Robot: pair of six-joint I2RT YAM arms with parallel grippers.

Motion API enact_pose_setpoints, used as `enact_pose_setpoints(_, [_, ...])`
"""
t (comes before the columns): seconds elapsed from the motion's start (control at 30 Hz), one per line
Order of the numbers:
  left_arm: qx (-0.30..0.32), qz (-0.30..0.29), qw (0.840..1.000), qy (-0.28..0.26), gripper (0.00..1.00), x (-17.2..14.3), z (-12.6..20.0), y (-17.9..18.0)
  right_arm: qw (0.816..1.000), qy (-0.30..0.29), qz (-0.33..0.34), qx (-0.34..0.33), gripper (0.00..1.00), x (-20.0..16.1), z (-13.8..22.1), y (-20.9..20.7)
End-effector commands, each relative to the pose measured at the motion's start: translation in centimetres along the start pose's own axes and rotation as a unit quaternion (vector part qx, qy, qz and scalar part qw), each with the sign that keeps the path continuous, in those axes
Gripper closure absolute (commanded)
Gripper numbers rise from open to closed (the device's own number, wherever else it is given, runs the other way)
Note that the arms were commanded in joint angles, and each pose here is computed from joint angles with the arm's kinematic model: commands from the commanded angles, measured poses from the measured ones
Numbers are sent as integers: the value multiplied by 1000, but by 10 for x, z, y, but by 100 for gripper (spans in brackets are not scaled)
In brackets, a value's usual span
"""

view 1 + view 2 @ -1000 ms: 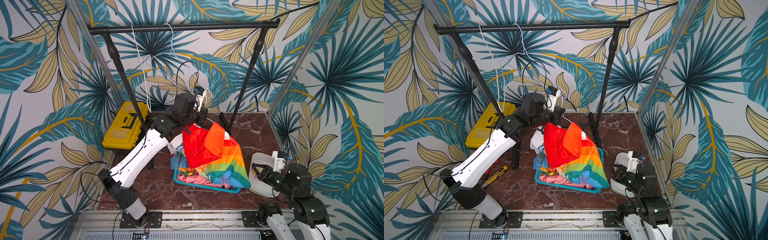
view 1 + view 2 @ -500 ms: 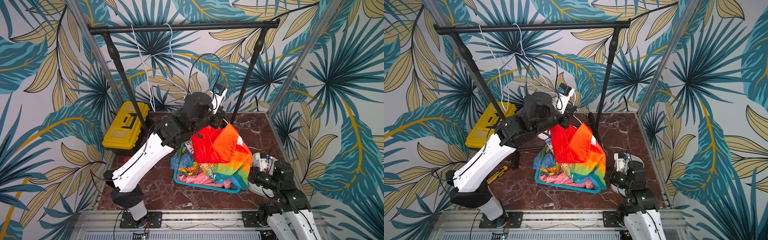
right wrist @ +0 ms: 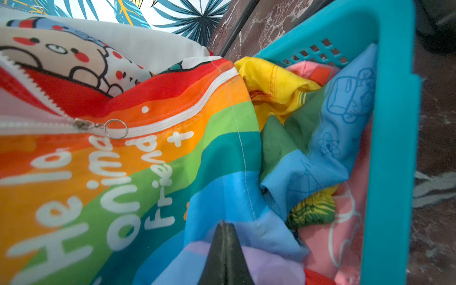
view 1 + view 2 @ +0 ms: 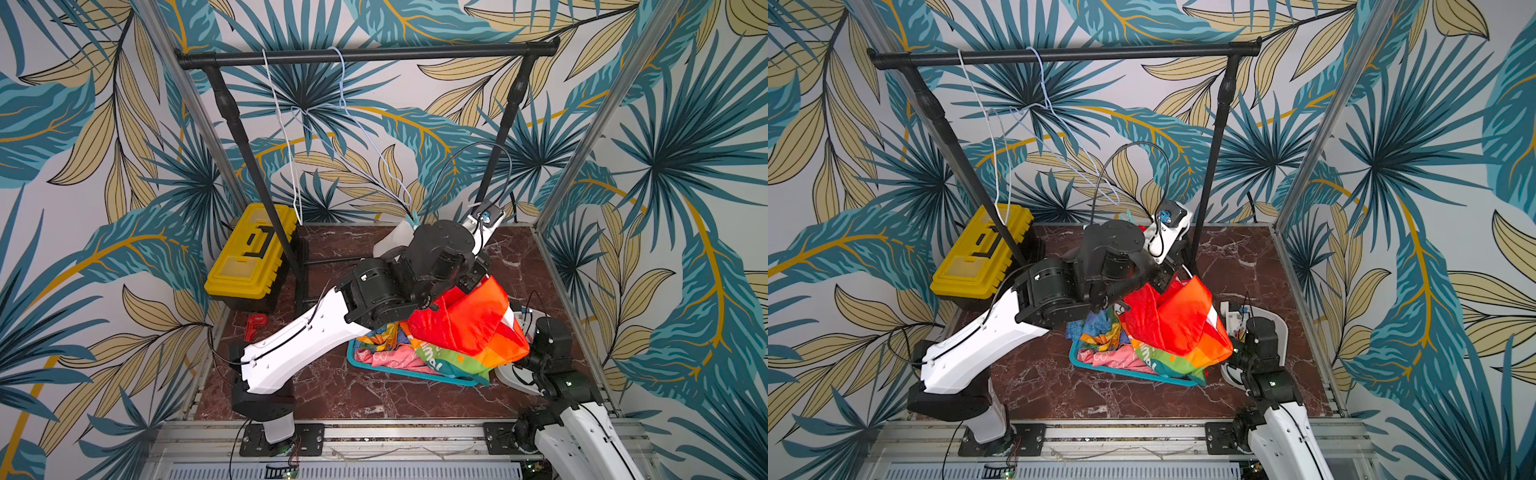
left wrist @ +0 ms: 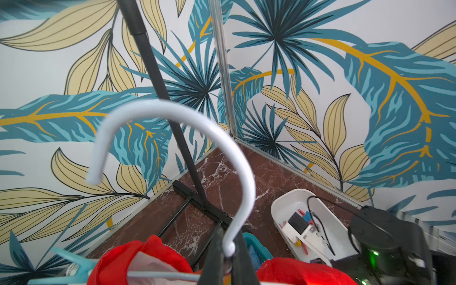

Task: Remove the clothespins securing jackets to the hanger
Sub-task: Remove the clothespin from the hanger.

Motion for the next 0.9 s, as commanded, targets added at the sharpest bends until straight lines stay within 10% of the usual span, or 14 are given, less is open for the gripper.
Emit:
enact_pose_setpoints(0.0, [25,-9,999,-44,100,27,32,-3,1000,-9,7,11,97,6,-8,-1])
enact_pose_setpoints(0.37, [77,5,997,-2,100,-12,37,4,999,-8,24,-20,96,12,-18,-5])
enact_pose_setpoints(0.67, [145,85,984,56,100,-85,18,78,984,-84,101,-122,55,54,13,16])
enact_pose_setpoints(0.87, [146,130,977,89,100,-127,-8,108,975,-79,194,-68,45,65,24,85])
Point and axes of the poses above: each gripper's point midway between its finger pads, its own z axis back along the fingers, its own y axis along the line the jaws close on, x = y × z, the point moved 1 cm from there along z, back along the fingers, and after that the axes turned 1 degree about -z, right-handed, at the moved point
